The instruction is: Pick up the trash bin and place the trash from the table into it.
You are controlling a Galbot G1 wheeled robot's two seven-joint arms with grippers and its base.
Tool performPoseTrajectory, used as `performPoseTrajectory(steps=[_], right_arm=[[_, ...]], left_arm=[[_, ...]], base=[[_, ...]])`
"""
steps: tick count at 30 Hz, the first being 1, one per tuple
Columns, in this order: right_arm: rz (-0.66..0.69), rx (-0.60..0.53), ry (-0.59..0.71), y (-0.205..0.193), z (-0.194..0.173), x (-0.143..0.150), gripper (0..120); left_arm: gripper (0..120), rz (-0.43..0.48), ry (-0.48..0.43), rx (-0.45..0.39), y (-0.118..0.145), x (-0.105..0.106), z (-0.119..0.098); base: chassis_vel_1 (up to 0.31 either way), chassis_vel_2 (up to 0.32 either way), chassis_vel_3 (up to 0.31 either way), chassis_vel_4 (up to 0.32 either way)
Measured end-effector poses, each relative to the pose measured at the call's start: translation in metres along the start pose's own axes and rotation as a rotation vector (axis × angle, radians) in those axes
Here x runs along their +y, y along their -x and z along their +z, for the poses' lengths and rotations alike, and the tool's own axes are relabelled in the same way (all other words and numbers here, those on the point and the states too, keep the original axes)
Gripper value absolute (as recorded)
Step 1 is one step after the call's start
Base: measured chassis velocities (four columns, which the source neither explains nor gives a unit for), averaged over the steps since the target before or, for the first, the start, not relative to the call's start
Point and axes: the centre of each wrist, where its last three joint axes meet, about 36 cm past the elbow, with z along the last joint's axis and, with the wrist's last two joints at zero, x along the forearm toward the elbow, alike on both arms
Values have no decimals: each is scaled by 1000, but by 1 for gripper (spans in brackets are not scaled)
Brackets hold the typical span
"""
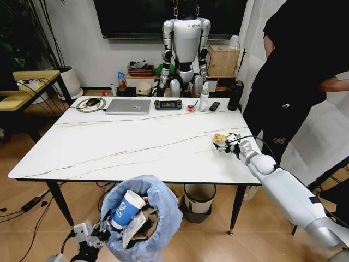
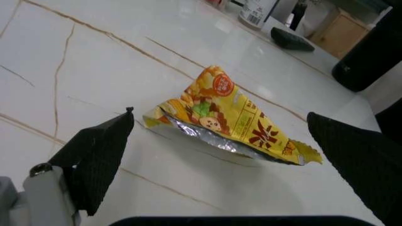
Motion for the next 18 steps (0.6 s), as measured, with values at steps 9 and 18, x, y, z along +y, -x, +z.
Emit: performPoseTrajectory(steps=[9, 18], right_arm=[[21, 12, -34, 3, 6, -2, 100], [40, 19, -40, 7, 7, -2, 100]], left_arm=[[0, 1, -1, -1, 0, 0, -1], [0, 2, -3, -3, 0, 0, -1]], base=[[0, 0, 0, 0], [0, 0, 0, 0]])
